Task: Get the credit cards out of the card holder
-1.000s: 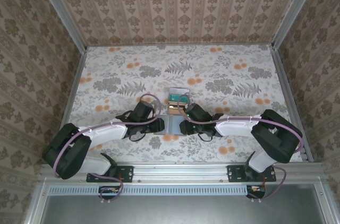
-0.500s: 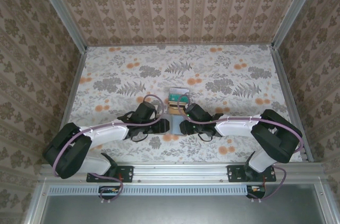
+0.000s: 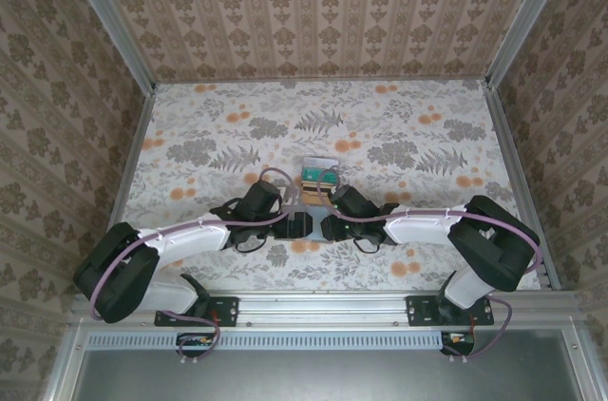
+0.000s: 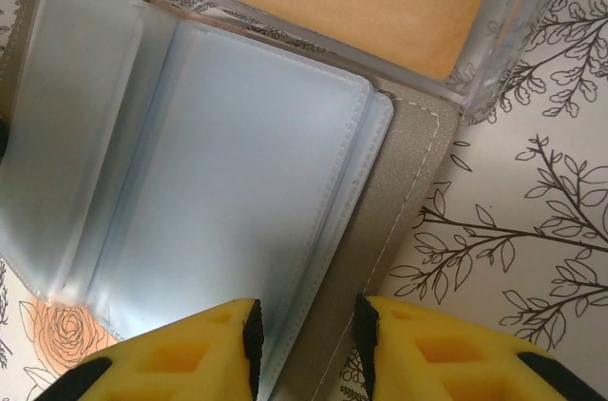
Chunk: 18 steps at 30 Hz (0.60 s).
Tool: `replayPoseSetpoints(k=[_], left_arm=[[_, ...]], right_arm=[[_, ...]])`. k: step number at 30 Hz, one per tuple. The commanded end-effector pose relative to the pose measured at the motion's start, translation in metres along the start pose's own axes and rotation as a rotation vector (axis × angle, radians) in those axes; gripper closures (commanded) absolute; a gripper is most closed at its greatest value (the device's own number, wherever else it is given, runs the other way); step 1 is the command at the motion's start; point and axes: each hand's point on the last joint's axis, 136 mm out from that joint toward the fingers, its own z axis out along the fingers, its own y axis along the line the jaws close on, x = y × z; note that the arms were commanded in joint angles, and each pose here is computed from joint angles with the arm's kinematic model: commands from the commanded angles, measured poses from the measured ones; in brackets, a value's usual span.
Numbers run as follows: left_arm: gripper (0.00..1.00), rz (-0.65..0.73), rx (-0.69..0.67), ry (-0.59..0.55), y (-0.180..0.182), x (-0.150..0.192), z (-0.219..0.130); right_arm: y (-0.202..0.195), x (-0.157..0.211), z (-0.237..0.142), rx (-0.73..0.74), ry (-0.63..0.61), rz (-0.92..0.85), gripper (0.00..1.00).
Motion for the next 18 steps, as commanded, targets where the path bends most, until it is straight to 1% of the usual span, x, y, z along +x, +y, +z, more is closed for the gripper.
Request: replayPoseSetpoints(k=[1,6,13,18], left_arm=[[0.00,0.037,-0.003,-0.005,-0.007,-0.004,-0.005],[0.00,0.068,-0.009,-0.013,-0.015,-0.007,-0.009],[0.00,0.065,0.010,0.012,-0.018,-0.004,-0.001],[0.01,0.076,0.031,0.009,-0.024,-0.006,0.000]], right_arm=[[-0.006,0.016,0.008,0.022,0.047,0.004,0.64],[-0.006,0.016,0.009,0.024,0.048,0.004,0.64],[-0.006,0.016,0.009,0.024,0.049,0.003,0.64],[-0.007,0.017,0.009,0.028,0.049,0.004,0.64]])
